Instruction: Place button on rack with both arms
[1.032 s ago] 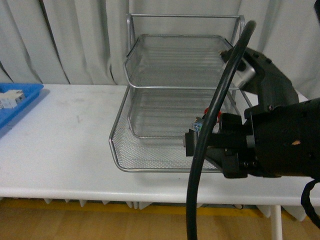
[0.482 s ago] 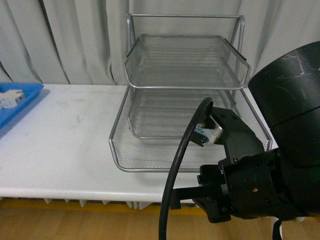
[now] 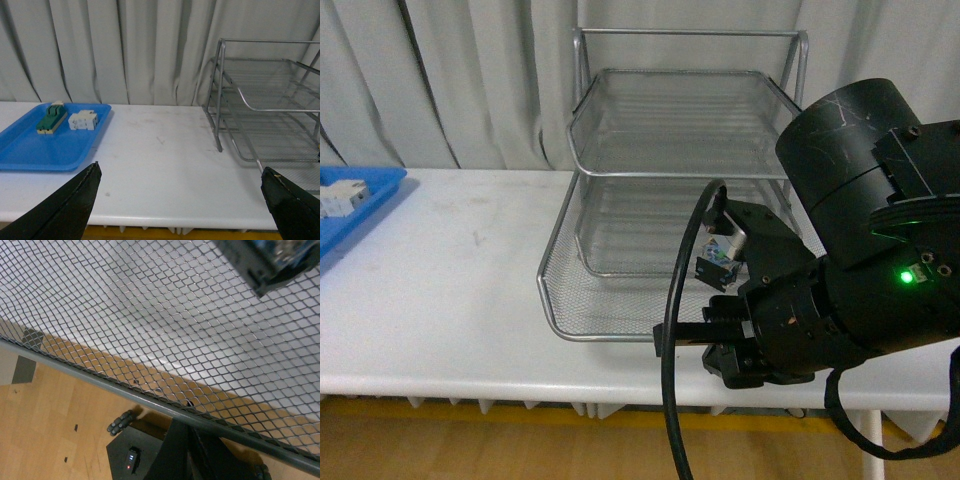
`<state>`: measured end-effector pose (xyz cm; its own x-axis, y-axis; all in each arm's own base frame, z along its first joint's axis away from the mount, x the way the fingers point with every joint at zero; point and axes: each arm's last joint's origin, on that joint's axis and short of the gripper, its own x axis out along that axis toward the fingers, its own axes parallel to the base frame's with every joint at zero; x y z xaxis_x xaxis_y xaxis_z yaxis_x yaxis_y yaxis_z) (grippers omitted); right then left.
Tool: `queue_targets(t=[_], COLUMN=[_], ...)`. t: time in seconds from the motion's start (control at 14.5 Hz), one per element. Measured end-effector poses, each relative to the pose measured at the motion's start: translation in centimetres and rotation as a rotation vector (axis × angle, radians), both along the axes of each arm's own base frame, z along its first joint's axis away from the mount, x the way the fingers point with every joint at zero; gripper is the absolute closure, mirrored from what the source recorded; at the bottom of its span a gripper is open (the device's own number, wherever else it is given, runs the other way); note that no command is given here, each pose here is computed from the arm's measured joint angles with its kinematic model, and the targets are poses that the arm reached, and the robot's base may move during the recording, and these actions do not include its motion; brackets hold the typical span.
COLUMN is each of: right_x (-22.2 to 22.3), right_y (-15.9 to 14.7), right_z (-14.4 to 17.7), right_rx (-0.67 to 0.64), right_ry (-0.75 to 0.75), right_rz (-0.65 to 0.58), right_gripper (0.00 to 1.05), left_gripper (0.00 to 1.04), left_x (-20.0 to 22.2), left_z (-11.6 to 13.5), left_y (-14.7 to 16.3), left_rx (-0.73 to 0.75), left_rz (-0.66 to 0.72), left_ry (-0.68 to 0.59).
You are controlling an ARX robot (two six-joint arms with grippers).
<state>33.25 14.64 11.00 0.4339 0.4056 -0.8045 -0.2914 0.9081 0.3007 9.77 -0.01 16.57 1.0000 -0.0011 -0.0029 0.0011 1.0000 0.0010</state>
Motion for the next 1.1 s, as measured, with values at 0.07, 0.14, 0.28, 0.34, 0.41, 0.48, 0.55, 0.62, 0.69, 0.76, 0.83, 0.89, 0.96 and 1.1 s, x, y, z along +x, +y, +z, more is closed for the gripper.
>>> queue_targets(t=[0.07,0.14,0.28,0.34,0.41,0.48,0.55,0.62,0.69,0.76,0.83,0.89,0.96,1.1], right_x=[0.8,1.8,3.4,4.2,4.8,5.8,6.7,7.8,8.7,9.1,9.2,9.4,9.2,7.3], right_y=[0.0,0.0,-0.6,-0.8,-1.0,-1.2,-1.5,-2.2,-2.8,-3.1,-3.1,-3.4,-3.4,-3.3], right_z=[0.3,0.9,1.6,1.5,1.1,0.9,1.0,1.5,2.2,2.4,2.6,2.7,2.6,1.5], right_rx=[0.0,0.003,-0.002,-0.015,-0.031,-0.057,-0.072,-0.086,-0.086,-0.088,-0.088,-0.085,-0.075,-0.066], right_ry=[-0.019,-0.054,-0.097,-0.103,-0.095,-0.096,-0.118,-0.156,-0.208,-0.233,-0.25,-0.265,-0.266,-0.21], right_rz=[-0.004,-0.013,-0.034,-0.041,-0.045,-0.051,-0.054,-0.078,-0.112,-0.127,-0.133,-0.144,-0.143,-0.11], right_gripper=[1.03,1.03,1.03,1.03,1.03,1.03,1.03,1.03,1.03,1.03,1.03,1.03,1.03,1.03], left_gripper=[0.07,0.07,0.07,0.07,0.07,0.07,0.07,0.07,0.07,0.07,0.07,0.07,0.07,0.07], left_x=[0.0,0.0,0.0,0.0,0.0,0.0,0.0,0.0,0.0,0.0,0.0,0.0,0.0,0.0], left_z=[0.0,0.0,0.0,0.0,0.0,0.0,0.0,0.0,0.0,0.0,0.0,0.0,0.0,0.0], left_y=[0.0,0.0,0.0,0.0,0.0,0.0,0.0,0.0,0.0,0.0,0.0,0.0,0.0,0.0], left_rx=[0.0,0.0,0.0,0.0,0.0,0.0,0.0,0.0,0.0,0.0,0.0,0.0,0.0,0.0], left_rz=[0.0,0.0,0.0,0.0,0.0,0.0,0.0,0.0,0.0,0.0,0.0,0.0,0.0,0.0], left_ry=[0.0,0.0,0.0,0.0,0.0,0.0,0.0,0.0,0.0,0.0,0.0,0.0,0.0,0.0])
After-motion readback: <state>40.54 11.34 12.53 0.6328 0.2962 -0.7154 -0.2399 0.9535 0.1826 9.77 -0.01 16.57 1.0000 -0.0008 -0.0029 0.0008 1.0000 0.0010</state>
